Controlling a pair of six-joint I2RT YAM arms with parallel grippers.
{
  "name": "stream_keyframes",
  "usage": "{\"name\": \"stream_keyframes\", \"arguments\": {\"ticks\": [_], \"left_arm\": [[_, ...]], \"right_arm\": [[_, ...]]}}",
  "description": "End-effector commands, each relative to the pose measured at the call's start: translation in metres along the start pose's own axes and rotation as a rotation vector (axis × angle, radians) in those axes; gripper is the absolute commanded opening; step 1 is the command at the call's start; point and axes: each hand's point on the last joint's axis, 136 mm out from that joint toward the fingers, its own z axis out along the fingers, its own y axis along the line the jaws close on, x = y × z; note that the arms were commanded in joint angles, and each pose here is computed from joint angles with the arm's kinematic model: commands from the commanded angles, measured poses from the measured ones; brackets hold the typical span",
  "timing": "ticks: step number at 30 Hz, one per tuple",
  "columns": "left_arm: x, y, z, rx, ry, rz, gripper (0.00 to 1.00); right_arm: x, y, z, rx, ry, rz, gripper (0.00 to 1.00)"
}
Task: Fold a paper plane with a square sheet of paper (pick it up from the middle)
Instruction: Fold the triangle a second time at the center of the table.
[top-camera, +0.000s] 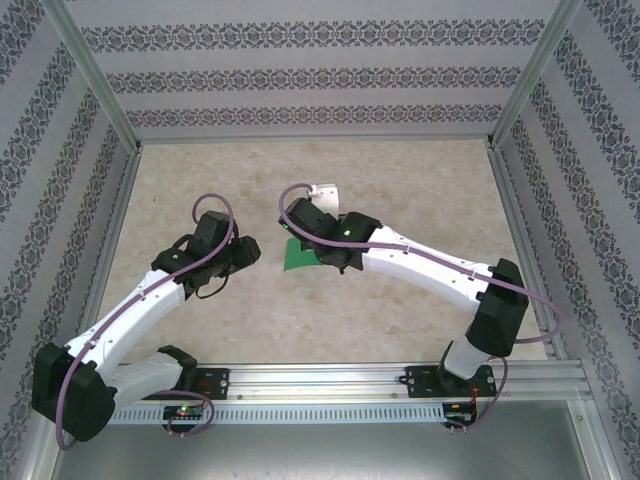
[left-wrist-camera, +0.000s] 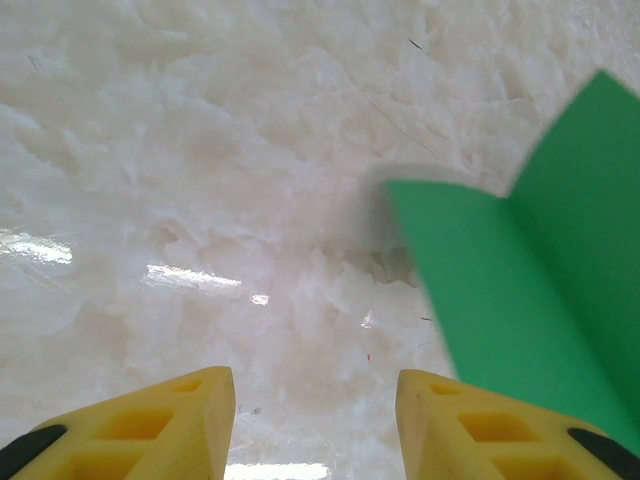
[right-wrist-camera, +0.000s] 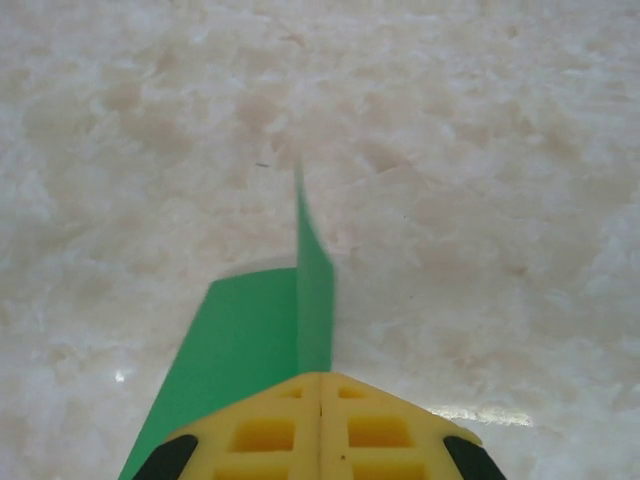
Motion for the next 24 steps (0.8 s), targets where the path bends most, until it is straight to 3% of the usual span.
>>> {"name": "stream_keyframes", "arguments": {"ticks": [1,9,16,24], "left_arm": [[-0.005,0.0,-0.004,0.001,-0.013,0.021,0.47],[-0.001,-0.004,0.001,0.021,0.012,0.018,0.47],[0.016,0.0,0.019,0.035,0.089,-0.019,0.45],[0.048,0.002,0.041,0.09,0.216,-0.079,0.34]], "right_arm": [[-0.002,-0.004,-0.01,0.011,-0.019,0.046,0.0],[0.051,0.028,0.014,0.023,0.075,0.085,0.0],[0.104,0.071,0.034,-0.072,0.22,0.082,0.0],[0.137,0.085,0.049,-0.205,0.308,0.144,0.0]]}}
